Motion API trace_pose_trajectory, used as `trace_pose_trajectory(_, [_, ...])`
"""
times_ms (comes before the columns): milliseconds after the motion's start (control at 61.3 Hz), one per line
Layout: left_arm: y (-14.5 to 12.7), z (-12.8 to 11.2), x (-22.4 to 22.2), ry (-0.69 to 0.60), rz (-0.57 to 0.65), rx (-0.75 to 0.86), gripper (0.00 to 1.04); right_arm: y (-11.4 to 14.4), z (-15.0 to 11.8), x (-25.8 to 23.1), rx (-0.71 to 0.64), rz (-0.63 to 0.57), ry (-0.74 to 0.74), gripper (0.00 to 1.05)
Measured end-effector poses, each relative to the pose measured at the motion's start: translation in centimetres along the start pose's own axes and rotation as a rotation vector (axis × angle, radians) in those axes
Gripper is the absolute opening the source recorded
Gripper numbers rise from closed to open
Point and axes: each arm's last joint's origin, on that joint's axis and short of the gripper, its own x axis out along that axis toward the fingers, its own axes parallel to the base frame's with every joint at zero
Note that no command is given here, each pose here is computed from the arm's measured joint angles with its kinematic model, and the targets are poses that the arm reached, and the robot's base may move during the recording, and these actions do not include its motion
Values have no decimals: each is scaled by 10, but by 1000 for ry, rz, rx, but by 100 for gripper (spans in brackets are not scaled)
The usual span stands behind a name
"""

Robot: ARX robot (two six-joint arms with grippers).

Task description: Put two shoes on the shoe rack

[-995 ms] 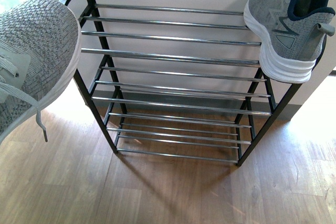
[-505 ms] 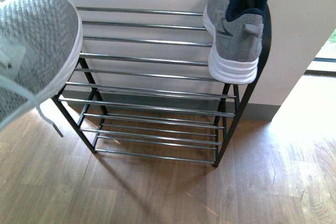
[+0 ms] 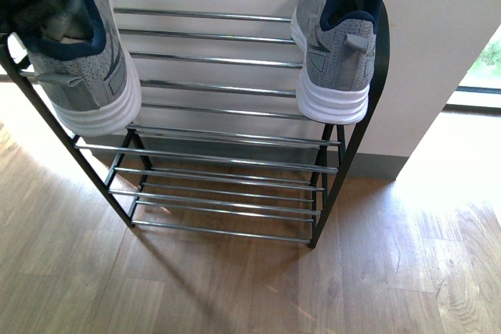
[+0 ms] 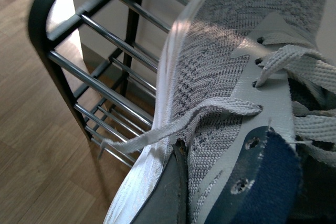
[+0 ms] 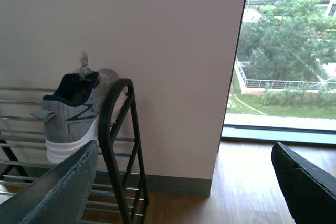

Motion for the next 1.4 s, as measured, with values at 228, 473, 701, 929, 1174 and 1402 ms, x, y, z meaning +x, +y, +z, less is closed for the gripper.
trace_pose_trajectory(228, [-62,-8,41,129,-89,76,2,0,0,0,0,0,0,96])
trace_pose_trajectory(473, [-109,-19,64,189,-171,73,2,0,0,0,0,0,0,96])
trace_pose_trajectory(701, [-118,-23,72,217,-177,58,2,0,0,0,0,0,0,96])
trace_pose_trajectory(929, [-119,-23,72,235,-211,94,8,0,0,0,0,0,0,96])
trace_pose_trajectory(1174, [-111,-4,46,238,-300,85,54,0,0,0,0,0,0,96])
trace_pose_trajectory(1402, [-94,20,4,169,-343,86,93,0,0,0,0,0,0,96])
